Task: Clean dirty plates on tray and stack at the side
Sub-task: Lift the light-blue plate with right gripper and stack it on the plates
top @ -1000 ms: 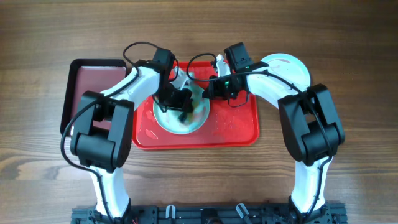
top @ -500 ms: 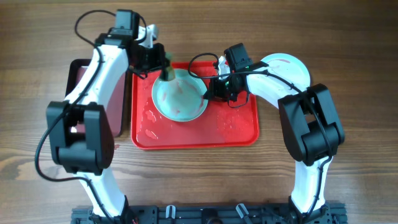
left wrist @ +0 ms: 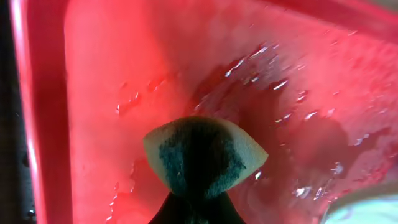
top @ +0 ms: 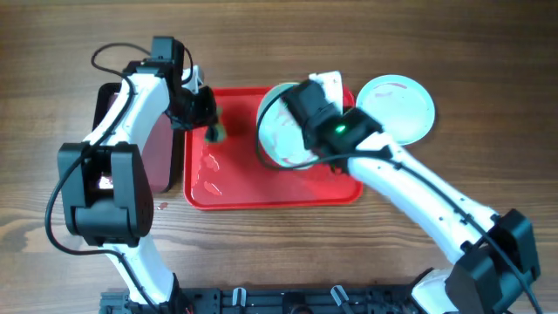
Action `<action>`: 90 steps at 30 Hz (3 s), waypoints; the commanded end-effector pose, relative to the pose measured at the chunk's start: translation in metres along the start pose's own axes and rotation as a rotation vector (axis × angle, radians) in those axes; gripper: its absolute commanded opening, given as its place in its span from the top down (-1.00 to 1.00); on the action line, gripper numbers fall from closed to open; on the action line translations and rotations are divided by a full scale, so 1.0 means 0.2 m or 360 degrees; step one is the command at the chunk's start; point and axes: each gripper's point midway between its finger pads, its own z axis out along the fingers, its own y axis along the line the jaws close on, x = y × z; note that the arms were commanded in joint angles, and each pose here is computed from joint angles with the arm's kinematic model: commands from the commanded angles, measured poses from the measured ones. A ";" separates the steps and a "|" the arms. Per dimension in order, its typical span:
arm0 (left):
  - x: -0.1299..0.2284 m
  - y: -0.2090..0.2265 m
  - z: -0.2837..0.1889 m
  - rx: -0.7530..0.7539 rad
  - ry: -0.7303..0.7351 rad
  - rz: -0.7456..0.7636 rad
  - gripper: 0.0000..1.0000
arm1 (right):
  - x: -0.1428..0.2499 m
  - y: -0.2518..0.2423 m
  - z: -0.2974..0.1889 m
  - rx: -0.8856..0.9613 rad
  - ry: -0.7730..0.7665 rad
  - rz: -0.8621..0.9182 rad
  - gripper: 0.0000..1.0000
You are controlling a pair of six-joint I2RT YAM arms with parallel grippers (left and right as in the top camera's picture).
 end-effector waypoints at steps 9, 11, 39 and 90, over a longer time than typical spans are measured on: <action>0.08 -0.10 0.08 -0.0009 0.0015 0.0072 0.92 | -0.16 -0.09 -0.44 0.0723 -0.0707 -0.0191 0.92; 0.09 -0.11 0.08 -0.0018 0.0016 0.0088 0.92 | -0.17 -0.08 -0.47 0.0769 -0.0744 -0.0252 0.91; 0.10 -0.13 0.09 -0.0013 0.0015 0.0108 0.92 | -0.04 0.04 -0.27 0.0348 -0.0407 -0.0111 0.91; 0.11 -0.12 0.09 -0.0021 0.0035 0.0101 0.92 | 0.50 -0.60 0.89 -0.0396 0.0981 0.0746 0.01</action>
